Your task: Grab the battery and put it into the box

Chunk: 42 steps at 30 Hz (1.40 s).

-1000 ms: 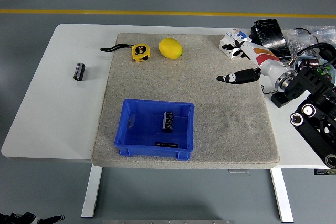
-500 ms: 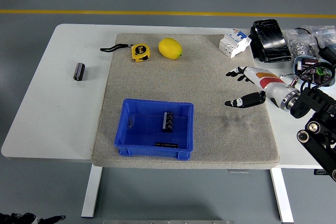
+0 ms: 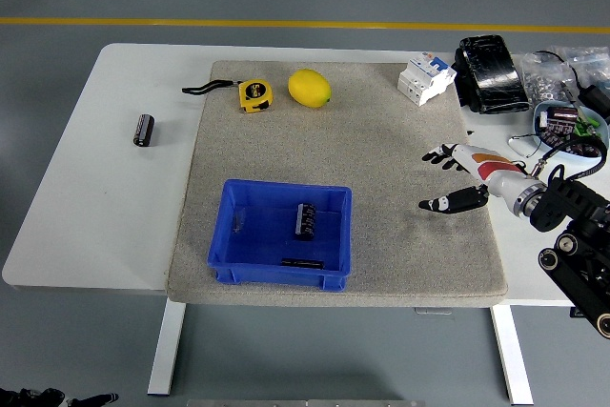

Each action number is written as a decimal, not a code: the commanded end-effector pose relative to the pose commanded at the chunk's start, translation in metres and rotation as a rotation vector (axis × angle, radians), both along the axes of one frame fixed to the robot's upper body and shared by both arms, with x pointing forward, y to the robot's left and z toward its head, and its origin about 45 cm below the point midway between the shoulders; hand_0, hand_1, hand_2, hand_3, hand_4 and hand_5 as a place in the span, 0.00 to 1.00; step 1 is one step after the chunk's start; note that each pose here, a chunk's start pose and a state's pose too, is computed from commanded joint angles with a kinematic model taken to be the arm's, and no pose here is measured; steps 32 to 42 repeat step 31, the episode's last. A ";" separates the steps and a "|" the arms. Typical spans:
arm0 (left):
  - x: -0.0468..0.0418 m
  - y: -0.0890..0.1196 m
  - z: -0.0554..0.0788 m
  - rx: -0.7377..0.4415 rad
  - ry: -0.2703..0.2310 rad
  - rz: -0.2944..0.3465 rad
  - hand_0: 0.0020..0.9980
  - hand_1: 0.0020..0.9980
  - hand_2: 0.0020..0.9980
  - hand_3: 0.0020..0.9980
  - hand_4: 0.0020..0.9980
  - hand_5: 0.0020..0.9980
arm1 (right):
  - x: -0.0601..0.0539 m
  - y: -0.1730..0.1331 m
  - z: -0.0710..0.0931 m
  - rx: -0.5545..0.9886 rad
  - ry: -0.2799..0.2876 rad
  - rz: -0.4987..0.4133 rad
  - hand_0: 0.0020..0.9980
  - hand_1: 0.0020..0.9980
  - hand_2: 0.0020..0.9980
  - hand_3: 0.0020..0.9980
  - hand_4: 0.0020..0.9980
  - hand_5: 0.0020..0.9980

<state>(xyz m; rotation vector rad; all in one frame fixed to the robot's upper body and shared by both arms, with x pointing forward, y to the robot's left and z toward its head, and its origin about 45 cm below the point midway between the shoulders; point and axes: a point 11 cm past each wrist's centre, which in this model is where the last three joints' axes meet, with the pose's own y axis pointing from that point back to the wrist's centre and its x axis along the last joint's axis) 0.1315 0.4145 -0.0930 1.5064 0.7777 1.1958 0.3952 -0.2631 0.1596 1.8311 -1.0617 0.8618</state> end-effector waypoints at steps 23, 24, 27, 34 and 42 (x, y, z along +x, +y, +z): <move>0.0061 -0.002 0.001 -0.005 -0.019 0.008 0.79 0.81 0.84 0.69 0.77 0.67 | 0.004 -0.001 0.000 0.001 0.007 -0.006 0.66 0.67 0.73 0.70 0.92 0.39; 0.0061 -0.002 0.001 -0.005 -0.019 0.009 0.79 0.81 0.84 0.69 0.77 0.67 | 0.004 -0.001 0.000 0.000 0.007 -0.005 0.66 0.67 0.73 0.69 0.91 0.39; 0.0061 -0.002 0.001 -0.005 -0.019 0.009 0.79 0.81 0.84 0.69 0.77 0.67 | 0.004 0.000 0.000 -0.003 0.006 -0.003 0.66 0.67 0.73 0.69 0.91 0.39; 0.0064 -0.001 0.001 -0.005 -0.019 0.009 0.79 0.81 0.84 0.69 0.77 0.67 | 0.005 0.001 0.001 -0.004 0.004 -0.001 0.66 0.67 0.73 0.69 0.91 0.39; 0.0064 -0.001 0.001 -0.005 -0.019 0.009 0.79 0.81 0.84 0.69 0.77 0.67 | 0.005 0.001 0.001 -0.004 0.004 -0.001 0.66 0.67 0.73 0.69 0.91 0.39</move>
